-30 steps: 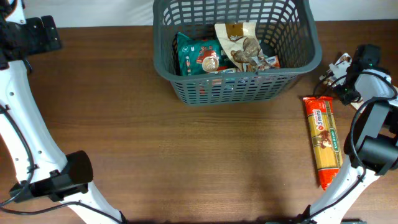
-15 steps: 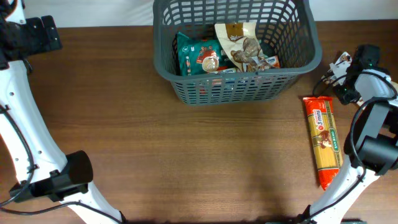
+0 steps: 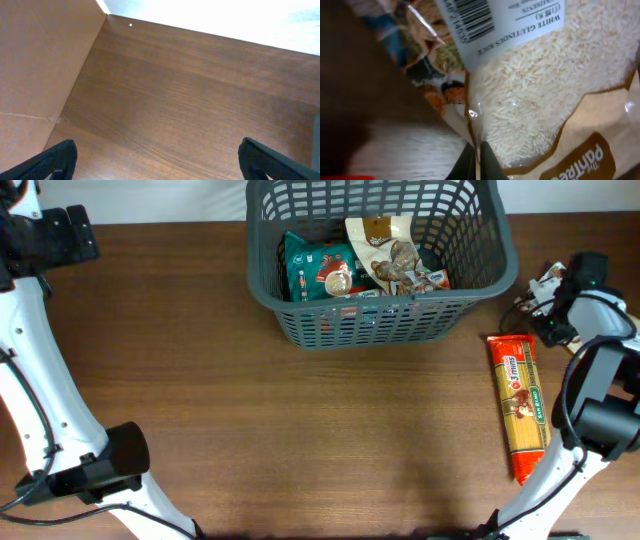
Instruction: Pack container
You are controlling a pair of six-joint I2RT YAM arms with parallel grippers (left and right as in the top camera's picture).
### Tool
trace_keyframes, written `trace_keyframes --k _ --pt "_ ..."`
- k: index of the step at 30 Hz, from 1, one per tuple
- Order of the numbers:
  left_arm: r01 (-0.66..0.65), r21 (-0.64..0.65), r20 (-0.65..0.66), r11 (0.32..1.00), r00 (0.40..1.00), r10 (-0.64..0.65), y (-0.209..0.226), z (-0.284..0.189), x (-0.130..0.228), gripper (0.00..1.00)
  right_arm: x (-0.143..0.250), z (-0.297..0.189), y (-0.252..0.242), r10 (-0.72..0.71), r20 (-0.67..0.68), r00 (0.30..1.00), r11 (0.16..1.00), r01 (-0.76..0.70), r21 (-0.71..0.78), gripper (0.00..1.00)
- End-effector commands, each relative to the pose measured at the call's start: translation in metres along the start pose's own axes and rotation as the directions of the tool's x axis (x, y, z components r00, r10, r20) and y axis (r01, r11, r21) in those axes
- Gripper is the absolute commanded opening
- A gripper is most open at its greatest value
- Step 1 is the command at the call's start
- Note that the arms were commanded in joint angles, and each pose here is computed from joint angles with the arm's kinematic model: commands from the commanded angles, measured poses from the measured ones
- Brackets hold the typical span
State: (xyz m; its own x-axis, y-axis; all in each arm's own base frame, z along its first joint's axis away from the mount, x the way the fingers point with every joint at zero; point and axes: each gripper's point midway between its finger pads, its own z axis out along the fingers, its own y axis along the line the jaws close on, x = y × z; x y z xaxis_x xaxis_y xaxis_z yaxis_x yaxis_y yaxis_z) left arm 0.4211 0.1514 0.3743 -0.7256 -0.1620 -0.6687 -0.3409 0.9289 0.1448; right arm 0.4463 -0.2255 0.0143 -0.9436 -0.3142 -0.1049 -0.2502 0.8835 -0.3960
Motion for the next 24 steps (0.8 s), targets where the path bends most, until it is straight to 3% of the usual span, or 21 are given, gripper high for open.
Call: trace_keyframes --k 1,6,13,14,15,16,18,20,24 --pt "0.015 -0.006 -0.010 1.000 1.000 -0.015 0.002 0.004 0.001 0.99 -0.035 -0.033 -0.013 0.118 0.136 0.984 0.993 -0.118 -0.009 0.04" --pt "0.015 -0.006 -0.010 1.000 1.000 -0.015 0.002 0.004 0.002 0.99 -0.053 -0.064 -0.036 0.232 0.215 0.949 0.972 -0.237 -0.003 0.04" --pt "0.015 -0.006 -0.010 1.000 1.000 -0.015 0.002 0.004 0.001 0.99 -0.053 -0.074 -0.038 0.230 0.205 0.951 0.973 -0.233 -0.011 0.04" --pt "0.015 -0.006 -0.010 1.000 1.000 -0.015 0.002 0.004 0.001 0.99 -0.053 -0.074 -0.038 0.229 0.202 0.952 0.973 -0.232 -0.014 0.11" --pt "0.015 -0.006 -0.010 1.000 1.000 -0.015 0.002 0.004 0.001 0.99 -0.052 -0.073 -0.036 0.232 0.197 0.953 0.972 -0.233 -0.018 0.31" --pt "0.015 -0.006 -0.010 1.000 1.000 -0.015 0.002 0.004 0.001 0.99 -0.051 -0.073 -0.036 0.254 0.194 0.948 0.967 -0.254 -0.024 0.43" --pt "0.015 -0.006 -0.010 1.000 1.000 -0.015 0.002 0.004 0.001 0.99 -0.048 -0.073 -0.033 0.339 0.176 0.924 0.941 -0.336 -0.048 0.49" --pt "0.015 -0.006 -0.010 1.000 1.000 -0.015 0.002 0.004 0.001 0.99 -0.045 -0.072 -0.027 0.442 0.148 0.885 0.897 -0.434 -0.085 0.64" --pt "0.015 -0.006 -0.010 1.000 1.000 -0.015 0.002 0.004 0.001 0.99 -0.049 -0.074 -0.010 0.594 0.105 0.798 0.798 -0.566 -0.208 0.73"
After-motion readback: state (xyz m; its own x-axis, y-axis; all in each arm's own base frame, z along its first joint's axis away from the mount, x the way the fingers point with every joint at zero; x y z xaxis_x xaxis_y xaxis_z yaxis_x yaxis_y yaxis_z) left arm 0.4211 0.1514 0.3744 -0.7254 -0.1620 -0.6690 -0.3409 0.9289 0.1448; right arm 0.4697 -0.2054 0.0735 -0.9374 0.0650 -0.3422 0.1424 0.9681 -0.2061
